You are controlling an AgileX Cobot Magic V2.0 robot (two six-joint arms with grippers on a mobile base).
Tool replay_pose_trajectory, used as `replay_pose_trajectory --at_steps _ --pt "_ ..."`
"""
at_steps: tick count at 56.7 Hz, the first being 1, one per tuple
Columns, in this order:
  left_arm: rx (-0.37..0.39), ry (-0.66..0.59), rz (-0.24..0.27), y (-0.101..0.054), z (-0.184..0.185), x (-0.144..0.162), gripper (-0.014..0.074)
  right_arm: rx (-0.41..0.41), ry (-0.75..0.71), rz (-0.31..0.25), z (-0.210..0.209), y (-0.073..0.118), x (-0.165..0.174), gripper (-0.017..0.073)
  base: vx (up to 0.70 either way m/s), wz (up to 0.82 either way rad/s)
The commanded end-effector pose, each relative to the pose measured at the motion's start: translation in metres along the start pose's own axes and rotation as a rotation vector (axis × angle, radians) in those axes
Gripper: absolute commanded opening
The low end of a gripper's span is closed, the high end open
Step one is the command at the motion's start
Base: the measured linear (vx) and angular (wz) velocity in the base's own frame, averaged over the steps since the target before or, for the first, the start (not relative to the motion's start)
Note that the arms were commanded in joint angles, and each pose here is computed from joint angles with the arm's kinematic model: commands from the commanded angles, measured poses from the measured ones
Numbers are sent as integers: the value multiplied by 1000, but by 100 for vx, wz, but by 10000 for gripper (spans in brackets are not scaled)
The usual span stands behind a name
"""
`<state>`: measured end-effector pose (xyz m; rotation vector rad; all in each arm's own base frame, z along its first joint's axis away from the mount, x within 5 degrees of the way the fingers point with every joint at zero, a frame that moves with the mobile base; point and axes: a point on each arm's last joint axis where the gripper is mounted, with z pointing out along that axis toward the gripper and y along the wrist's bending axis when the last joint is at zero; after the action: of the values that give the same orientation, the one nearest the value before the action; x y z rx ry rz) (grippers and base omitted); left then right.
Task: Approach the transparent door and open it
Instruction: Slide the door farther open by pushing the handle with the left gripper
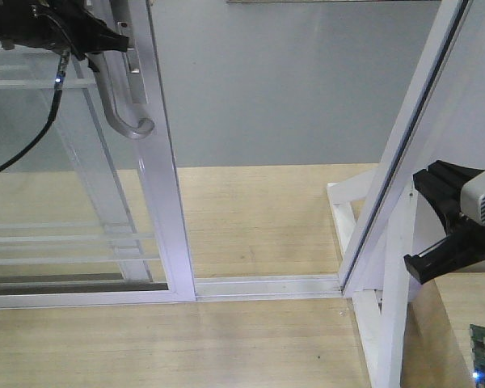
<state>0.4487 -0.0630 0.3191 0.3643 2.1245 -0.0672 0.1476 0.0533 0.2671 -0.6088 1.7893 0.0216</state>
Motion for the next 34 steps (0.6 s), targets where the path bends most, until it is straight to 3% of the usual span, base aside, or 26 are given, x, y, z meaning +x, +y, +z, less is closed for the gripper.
replay_pose_trajectory --at_steps 1,22,34 --pt "-199 -497 51 29 -74 -74 -1 15 -97 -15 2 -4 -16 -6 0 0" --pt "-258 -487 30 55 -84 -70 0 11 -115 -15 6 -3 -17 -6 0 0" --pt "-220 -410 24 49 -105 -69 0 11 -120 -15 6 -3 -17 -6 0 0"
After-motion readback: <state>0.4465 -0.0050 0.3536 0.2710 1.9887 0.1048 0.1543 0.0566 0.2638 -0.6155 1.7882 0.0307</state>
